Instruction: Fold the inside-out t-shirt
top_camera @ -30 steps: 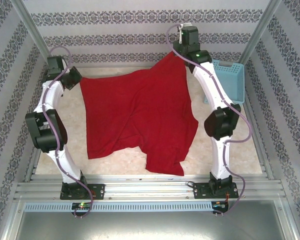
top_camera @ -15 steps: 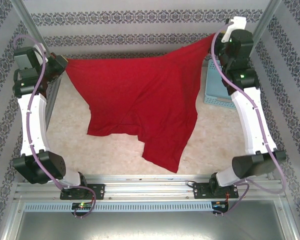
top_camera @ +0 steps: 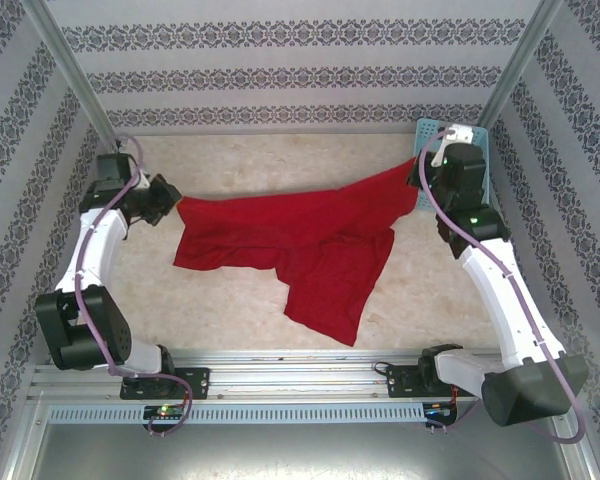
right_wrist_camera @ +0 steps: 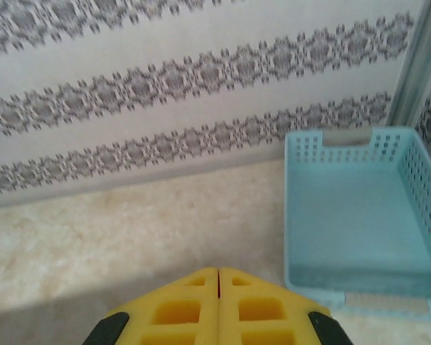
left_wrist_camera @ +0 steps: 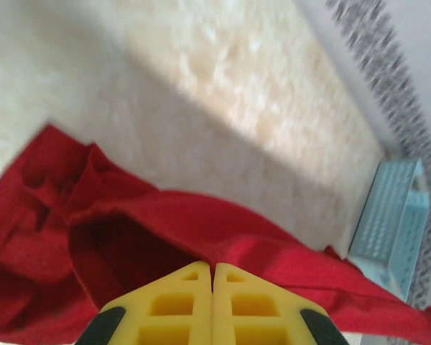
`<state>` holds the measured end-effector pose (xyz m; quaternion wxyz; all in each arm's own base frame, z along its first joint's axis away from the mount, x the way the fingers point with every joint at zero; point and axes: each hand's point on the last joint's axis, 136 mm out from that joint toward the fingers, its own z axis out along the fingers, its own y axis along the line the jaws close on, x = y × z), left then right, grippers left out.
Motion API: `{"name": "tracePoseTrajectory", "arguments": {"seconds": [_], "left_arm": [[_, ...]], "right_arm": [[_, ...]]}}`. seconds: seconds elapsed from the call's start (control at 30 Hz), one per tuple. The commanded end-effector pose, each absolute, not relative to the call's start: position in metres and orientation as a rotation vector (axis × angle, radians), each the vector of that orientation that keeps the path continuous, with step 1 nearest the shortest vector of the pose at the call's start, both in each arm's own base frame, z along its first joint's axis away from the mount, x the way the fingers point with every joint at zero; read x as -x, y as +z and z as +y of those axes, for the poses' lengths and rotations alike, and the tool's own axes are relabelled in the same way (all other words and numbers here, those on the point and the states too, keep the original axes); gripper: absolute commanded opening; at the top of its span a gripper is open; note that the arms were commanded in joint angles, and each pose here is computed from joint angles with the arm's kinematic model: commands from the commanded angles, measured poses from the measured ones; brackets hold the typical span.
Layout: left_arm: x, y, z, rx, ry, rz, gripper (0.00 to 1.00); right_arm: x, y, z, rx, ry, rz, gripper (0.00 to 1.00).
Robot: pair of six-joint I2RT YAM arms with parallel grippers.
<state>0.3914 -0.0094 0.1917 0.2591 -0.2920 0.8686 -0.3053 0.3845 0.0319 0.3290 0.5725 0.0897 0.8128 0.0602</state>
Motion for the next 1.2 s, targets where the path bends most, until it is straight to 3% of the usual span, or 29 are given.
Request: {"name": "tracePoseTrajectory", "arguments": {"seconds": [0.0,0.17,0.27,0.6,0.7,0.77,0.9,1.17], "left_arm": [[-0.410,0.157,-0.023,0.707,-0.820,2.416,0.00],[-0.416,0.102,-0.017,0.758,-0.741,2.493,0.00],[-0.416,0.086,-0.018,0.763,-0.758,2.499,0.05],[-0.392,0.092,-0.024,0.748,-0.792,2.415,0.50],[-0.375,0.091,-0.017,0.762,-0.716,2.412,0.58],[-0.368,0.090,-0.016,0.760,-0.694,2.401,0.58],[-0.367,0.083,-0.027,0.711,-0.725,2.432,0.47],[-0.378,0.064,-0.031,0.673,-0.655,2.491,0.40]], "right_arm": [[-0.388,0.310,0.022,-0.283,0.124,1.907,0.00],[-0.391,0.290,0.005,-0.348,0.077,1.939,0.00],[-0.390,0.284,-0.005,-0.389,0.044,1.947,0.00],[-0.397,0.273,-0.005,-0.401,0.077,1.975,0.00],[-0.397,0.272,-0.004,-0.397,0.086,1.979,0.00],[-0.397,0.272,-0.004,-0.396,0.093,1.979,0.00],[-0.397,0.273,-0.002,-0.394,0.105,1.979,0.00],[-0.396,0.270,0.000,-0.389,0.118,1.987,0.00]]}}
